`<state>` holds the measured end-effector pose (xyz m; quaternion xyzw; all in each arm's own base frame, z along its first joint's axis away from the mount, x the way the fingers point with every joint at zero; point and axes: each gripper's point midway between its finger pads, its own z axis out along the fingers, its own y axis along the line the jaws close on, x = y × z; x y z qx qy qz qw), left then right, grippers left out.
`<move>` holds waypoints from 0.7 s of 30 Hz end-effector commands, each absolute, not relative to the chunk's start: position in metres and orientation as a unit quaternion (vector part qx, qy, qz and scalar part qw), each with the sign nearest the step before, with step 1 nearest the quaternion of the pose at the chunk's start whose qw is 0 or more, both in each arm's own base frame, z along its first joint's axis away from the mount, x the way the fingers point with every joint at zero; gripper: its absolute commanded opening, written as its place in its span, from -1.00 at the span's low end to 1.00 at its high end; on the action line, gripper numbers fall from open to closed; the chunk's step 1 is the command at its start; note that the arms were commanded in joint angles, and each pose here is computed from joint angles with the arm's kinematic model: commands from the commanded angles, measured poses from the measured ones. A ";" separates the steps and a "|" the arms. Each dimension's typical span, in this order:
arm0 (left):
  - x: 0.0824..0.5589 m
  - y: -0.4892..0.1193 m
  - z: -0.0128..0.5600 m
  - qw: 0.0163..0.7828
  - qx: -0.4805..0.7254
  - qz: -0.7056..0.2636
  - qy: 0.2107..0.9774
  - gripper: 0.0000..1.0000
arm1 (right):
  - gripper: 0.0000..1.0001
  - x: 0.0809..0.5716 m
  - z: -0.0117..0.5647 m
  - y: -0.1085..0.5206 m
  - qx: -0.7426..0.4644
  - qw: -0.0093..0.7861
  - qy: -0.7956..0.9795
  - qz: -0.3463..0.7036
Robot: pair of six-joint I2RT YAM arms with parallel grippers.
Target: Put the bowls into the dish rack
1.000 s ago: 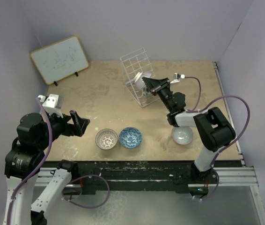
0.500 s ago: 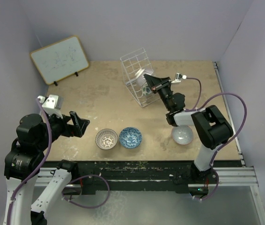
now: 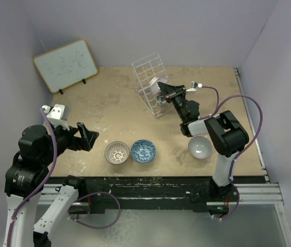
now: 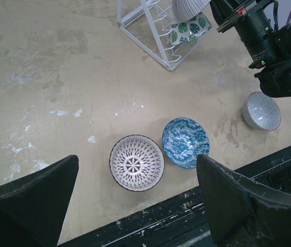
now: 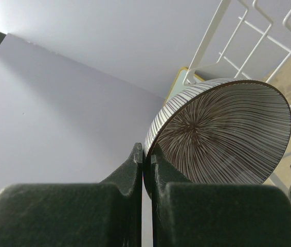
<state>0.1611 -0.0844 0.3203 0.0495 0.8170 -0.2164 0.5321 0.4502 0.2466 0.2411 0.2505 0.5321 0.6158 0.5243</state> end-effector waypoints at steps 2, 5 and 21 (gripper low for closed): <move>0.161 -0.084 0.320 0.538 0.060 -0.212 0.814 0.98 | -1.00 0.416 0.352 0.215 0.185 0.603 0.340 0.697; 0.162 -0.085 0.319 0.537 0.062 -0.212 0.815 0.98 | -1.00 0.421 0.349 0.215 0.181 0.602 0.343 0.698; 0.165 -0.086 0.315 0.531 0.066 -0.211 0.818 0.98 | -0.82 0.444 0.313 0.220 0.203 0.578 0.370 0.698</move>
